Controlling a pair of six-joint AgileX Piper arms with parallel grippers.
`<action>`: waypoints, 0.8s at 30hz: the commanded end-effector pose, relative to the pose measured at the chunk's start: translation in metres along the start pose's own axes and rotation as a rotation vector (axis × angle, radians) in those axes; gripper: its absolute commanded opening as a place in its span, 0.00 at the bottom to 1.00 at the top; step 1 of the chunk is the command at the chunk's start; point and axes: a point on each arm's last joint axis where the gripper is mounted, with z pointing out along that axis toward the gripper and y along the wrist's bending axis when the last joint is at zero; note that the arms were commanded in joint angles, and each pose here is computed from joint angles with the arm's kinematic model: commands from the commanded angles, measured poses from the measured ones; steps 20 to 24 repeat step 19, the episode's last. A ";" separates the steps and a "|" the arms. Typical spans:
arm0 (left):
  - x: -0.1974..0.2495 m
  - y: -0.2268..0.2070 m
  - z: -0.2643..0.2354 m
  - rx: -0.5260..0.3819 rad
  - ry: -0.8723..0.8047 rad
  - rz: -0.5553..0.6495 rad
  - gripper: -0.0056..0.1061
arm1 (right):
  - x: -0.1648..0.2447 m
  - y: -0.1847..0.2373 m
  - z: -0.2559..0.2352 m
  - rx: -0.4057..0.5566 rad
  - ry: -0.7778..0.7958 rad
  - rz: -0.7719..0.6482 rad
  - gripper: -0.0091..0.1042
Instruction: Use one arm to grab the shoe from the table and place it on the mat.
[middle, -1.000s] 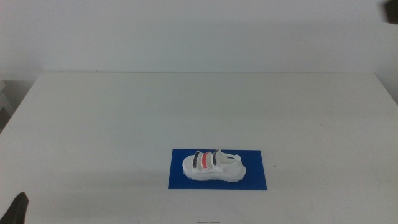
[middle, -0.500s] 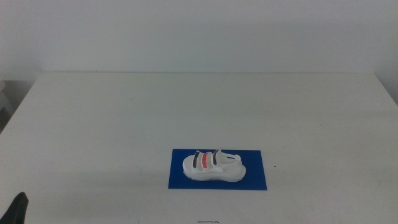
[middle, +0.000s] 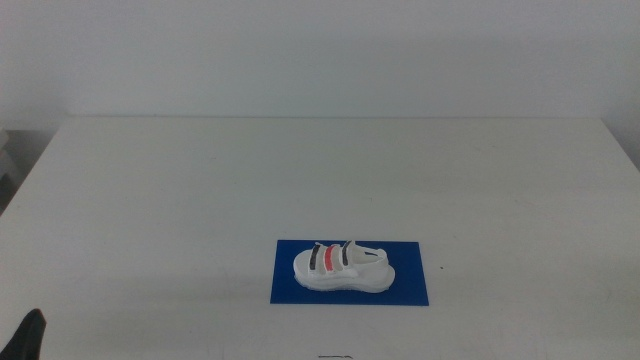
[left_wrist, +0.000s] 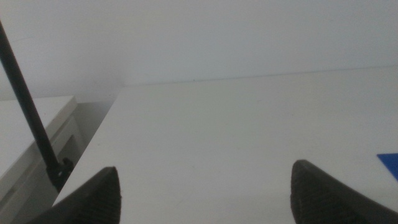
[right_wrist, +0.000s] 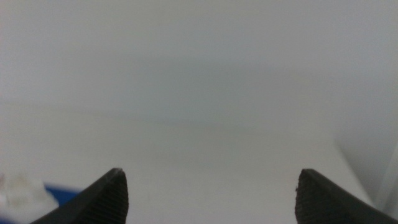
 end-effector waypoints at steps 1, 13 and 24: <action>-0.009 0.001 -0.002 -0.004 -0.104 -0.023 0.89 | -0.003 0.000 -0.001 0.010 -0.079 -0.015 0.70; -0.010 0.001 -0.002 -0.004 -0.105 -0.023 0.89 | 0.031 0.002 0.002 0.002 0.093 -0.011 0.70; -0.010 0.001 -0.002 -0.004 -0.105 -0.023 0.89 | 0.030 0.002 0.002 0.003 0.091 -0.015 0.70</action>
